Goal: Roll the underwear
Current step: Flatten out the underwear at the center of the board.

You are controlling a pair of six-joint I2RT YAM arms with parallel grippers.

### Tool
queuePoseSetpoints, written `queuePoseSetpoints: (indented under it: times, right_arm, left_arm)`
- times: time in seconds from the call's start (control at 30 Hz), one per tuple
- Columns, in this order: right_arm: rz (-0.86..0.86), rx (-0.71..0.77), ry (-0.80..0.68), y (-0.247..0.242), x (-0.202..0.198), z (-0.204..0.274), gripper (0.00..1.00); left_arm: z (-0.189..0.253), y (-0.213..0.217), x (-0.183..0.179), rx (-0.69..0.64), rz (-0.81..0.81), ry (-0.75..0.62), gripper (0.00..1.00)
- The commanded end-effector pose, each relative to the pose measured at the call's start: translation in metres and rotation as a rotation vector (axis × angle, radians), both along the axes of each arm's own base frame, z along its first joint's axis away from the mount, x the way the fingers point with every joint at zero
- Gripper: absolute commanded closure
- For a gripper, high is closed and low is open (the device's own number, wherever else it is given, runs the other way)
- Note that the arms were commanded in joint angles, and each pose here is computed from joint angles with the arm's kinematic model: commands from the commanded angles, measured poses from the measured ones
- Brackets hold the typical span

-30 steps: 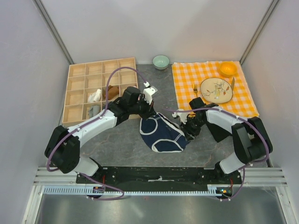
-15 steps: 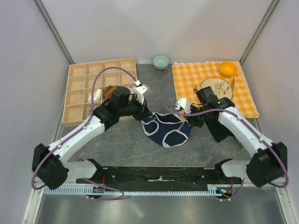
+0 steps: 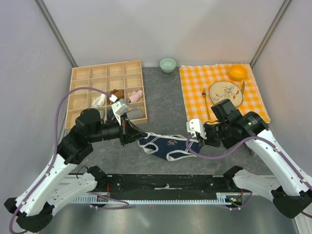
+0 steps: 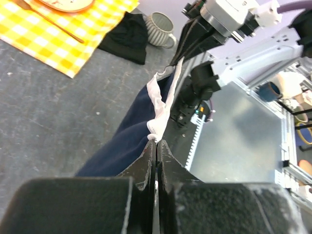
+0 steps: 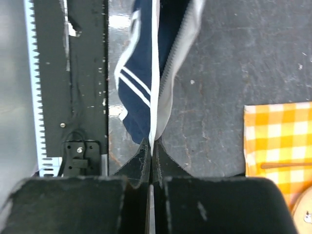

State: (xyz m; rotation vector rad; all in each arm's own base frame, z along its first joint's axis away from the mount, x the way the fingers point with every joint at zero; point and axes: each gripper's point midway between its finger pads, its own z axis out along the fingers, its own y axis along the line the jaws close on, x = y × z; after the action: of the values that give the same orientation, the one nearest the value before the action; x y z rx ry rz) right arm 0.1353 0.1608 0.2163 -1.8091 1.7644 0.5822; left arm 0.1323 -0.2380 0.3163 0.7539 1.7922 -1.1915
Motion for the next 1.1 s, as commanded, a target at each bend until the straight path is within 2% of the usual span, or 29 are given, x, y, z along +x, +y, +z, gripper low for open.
queuePoseSetpoints:
  times: [0.0,0.1,0.2,0.37,0.57,0.67,0.8,0.83,0.87,0.93,0.97,1.0,1.07]
  right_arm:
    - [0.085,0.058,0.083,0.003,-0.031,0.014,1.00]
    - [0.067,0.068,0.077,0.006,-0.027,0.012,1.00]
    - [-0.070,0.011,0.056,0.006,0.003,-0.011,1.00]
    - [-0.278,-0.170,0.071,-0.002,0.062,-0.086,1.00]
    - [-0.471,-0.259,0.036,-0.011,0.137,-0.131,1.00]
    - [-0.531,-0.278,0.027,-0.017,0.161,-0.140,1.00]
    - [-0.568,-0.274,0.007,-0.018,0.173,-0.142,0.99]
    - [-0.574,-0.273,0.005,-0.018,0.174,-0.142,0.96]
    - [-0.577,-0.273,0.002,-0.018,0.175,-0.144,0.90]
    - [-0.587,-0.274,0.005,-0.019,0.176,-0.145,0.89]
    - [-0.595,-0.266,-0.007,-0.020,0.178,-0.141,0.85]
    - [-0.600,-0.264,-0.012,-0.020,0.178,-0.138,0.81]
    - [-0.623,-0.242,-0.044,-0.025,0.183,-0.124,0.65]
  left_arm:
    - [-0.009,0.005,-0.035,-0.015,-0.069,0.173,0.98]
    - [-0.021,0.006,-0.035,0.002,-0.060,0.201,0.98]
    - [-0.050,0.004,-0.021,0.063,-0.015,0.227,0.98]
    - [-0.123,-0.005,0.036,0.206,0.139,0.261,0.98]
    - [-0.194,-0.005,0.121,0.338,0.289,0.322,0.98]
    - [-0.210,-0.004,0.155,0.388,0.346,0.331,0.98]
    - [-0.217,-0.004,0.179,0.439,0.380,0.311,0.98]
    - [-0.216,-0.006,0.184,0.443,0.383,0.305,0.96]
    - [-0.217,-0.005,0.187,0.448,0.392,0.303,0.89]
    - [-0.215,-0.005,0.192,0.454,0.404,0.297,0.80]
    - [-0.212,-0.003,0.194,0.459,0.417,0.282,0.71]
    - [-0.205,-0.003,0.197,0.453,0.425,0.264,0.68]
    - [-0.185,0.004,0.201,0.449,0.456,0.204,0.59]
